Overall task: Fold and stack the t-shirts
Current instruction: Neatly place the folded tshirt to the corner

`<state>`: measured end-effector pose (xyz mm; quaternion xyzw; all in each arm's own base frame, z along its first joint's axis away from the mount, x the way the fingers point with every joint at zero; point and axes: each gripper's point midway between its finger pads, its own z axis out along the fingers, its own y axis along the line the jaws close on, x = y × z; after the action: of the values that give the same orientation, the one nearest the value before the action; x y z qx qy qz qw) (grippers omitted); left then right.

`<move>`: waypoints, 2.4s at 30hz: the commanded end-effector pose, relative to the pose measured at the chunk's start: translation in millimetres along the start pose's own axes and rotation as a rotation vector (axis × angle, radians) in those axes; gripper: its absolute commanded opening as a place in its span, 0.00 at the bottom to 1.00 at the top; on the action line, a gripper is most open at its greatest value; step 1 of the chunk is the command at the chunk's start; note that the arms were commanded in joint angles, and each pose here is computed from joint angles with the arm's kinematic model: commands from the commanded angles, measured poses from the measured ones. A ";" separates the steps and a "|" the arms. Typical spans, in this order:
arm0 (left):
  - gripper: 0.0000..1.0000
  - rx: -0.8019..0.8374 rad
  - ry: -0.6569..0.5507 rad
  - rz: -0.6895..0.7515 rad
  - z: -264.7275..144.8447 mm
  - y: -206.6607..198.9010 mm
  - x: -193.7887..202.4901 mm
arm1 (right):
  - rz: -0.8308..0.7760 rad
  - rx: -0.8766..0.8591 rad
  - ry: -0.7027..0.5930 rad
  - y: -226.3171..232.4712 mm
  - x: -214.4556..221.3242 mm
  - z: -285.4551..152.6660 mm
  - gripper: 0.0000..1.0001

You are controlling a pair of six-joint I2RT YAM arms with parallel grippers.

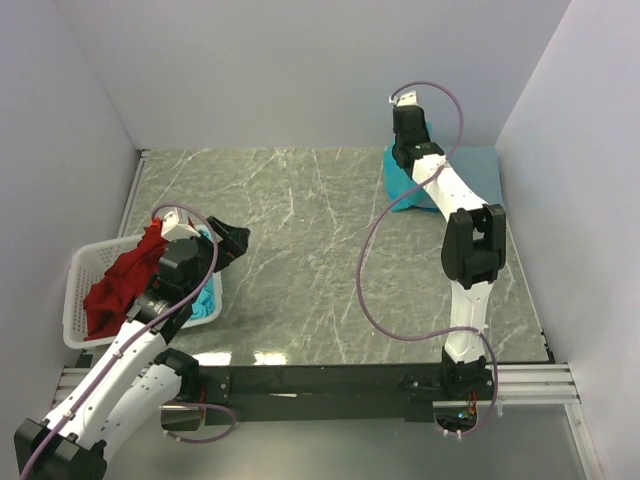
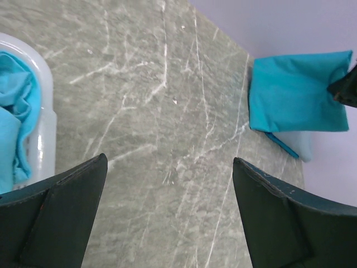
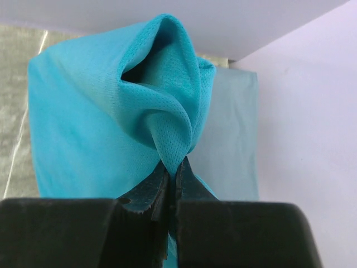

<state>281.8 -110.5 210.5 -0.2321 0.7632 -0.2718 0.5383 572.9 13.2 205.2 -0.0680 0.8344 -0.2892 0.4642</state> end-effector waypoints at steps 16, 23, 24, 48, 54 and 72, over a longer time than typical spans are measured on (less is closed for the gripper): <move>0.99 -0.018 -0.106 0.021 -3.3 -4.3 -28.7 | 0.171 0.060 -0.146 -74.0 -84.1 -42.4 0.00; 0.99 -0.017 -0.086 0.019 -1.5 -5.2 -24.7 | 0.184 0.068 -0.115 -86.5 -72.0 -44.8 0.00; 0.99 -0.020 -0.081 0.020 -0.5 -4.7 -23.6 | 0.192 0.069 -0.112 -88.0 -71.2 -44.7 0.00; 0.99 -0.056 -0.042 0.043 16.3 -3.0 -16.6 | 0.297 -0.045 0.006 -93.3 -9.0 21.5 0.00; 0.99 -0.062 -0.051 0.041 19.2 -2.2 -17.9 | 0.287 -0.060 0.052 -92.7 21.5 51.5 0.00; 0.99 -0.100 -0.022 0.054 29.0 2.1 -11.7 | 0.289 0.025 0.149 -104.2 70.3 99.7 0.00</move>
<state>303.9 -105.2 183.4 -0.2437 0.7939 -0.2075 0.5170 584.7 -121.7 140.1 0.0573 0.8882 -0.2192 0.3997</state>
